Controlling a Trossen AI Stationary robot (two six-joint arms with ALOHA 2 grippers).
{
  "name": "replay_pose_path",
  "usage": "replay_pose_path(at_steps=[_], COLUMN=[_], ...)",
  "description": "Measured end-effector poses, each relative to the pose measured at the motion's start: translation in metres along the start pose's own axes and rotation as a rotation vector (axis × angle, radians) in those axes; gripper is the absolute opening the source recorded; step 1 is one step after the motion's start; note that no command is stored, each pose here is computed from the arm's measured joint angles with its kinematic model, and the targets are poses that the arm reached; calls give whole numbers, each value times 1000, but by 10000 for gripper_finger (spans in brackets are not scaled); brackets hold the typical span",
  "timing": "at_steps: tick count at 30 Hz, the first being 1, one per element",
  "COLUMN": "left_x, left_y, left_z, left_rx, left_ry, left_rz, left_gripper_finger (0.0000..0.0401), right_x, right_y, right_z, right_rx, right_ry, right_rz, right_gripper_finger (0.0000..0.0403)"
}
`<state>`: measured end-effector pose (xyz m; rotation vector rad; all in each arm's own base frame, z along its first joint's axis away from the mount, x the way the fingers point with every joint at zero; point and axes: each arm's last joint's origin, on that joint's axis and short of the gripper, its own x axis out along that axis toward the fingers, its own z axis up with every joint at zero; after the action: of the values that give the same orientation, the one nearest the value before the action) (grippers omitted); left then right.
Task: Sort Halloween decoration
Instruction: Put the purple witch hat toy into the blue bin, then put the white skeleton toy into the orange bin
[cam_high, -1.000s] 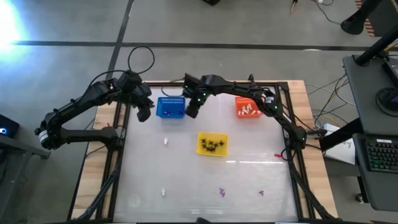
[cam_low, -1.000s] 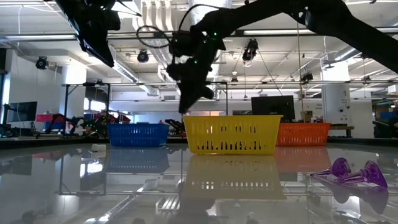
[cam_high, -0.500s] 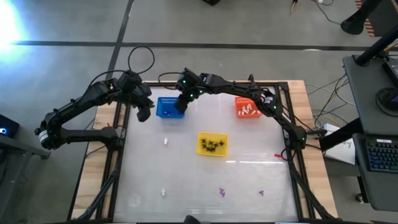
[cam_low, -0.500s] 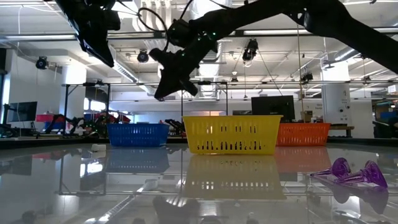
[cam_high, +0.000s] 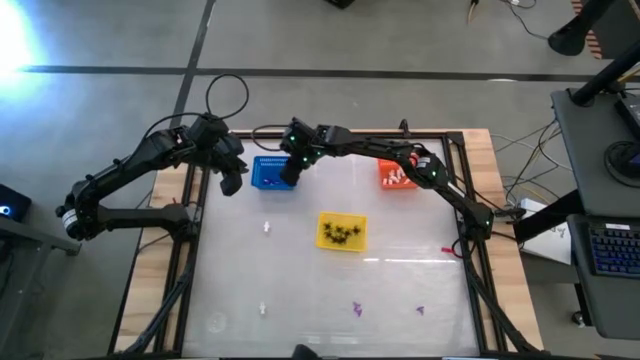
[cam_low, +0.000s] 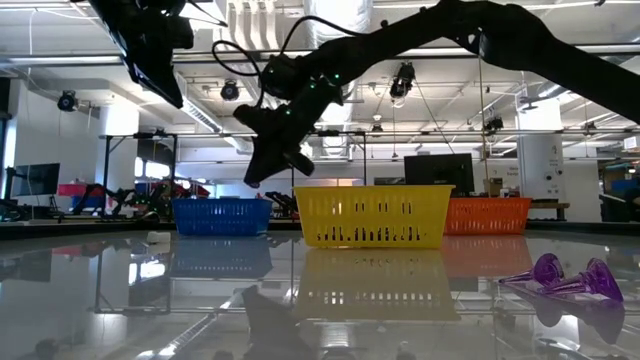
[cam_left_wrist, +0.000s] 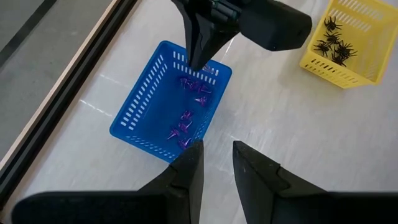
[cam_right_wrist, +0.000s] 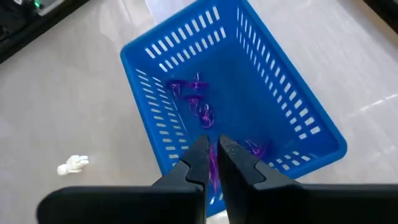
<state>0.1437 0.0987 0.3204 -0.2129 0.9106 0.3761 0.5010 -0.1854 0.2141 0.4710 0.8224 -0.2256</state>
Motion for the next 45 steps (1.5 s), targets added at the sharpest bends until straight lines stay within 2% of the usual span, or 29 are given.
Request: replay_pose_path(at_steps=[9, 15, 22, 27, 36, 45], left_x=[0, -2, -1, 9, 30, 60], left_y=[-1, -5, -19, -37, -69, -87], left_z=[-4, -11, -11, -16, -41, -63], left_rx=[-34, -107, -163, -212, -291, -419], left_ry=[46, 108, 113, 152, 269, 250], left_rz=[-7, -65, -134, -182, -95, -88], left_gripper_finger=[68, 68, 68, 68, 68, 68], right_x=[-3, -35, -82, -112, -144, -167], right_y=[3, 12, 21, 29, 47, 78], right_z=[1, 5, -9, -11, -20, -27], right_rx=[-9, -48, -91, -76, -18, 59], right_ry=[-8, 112, 302, 345, 404, 381], right_rz=[5, -4, -34, -43, -84, -113], right_gripper_finger=[106, 138, 142, 143, 142, 141])
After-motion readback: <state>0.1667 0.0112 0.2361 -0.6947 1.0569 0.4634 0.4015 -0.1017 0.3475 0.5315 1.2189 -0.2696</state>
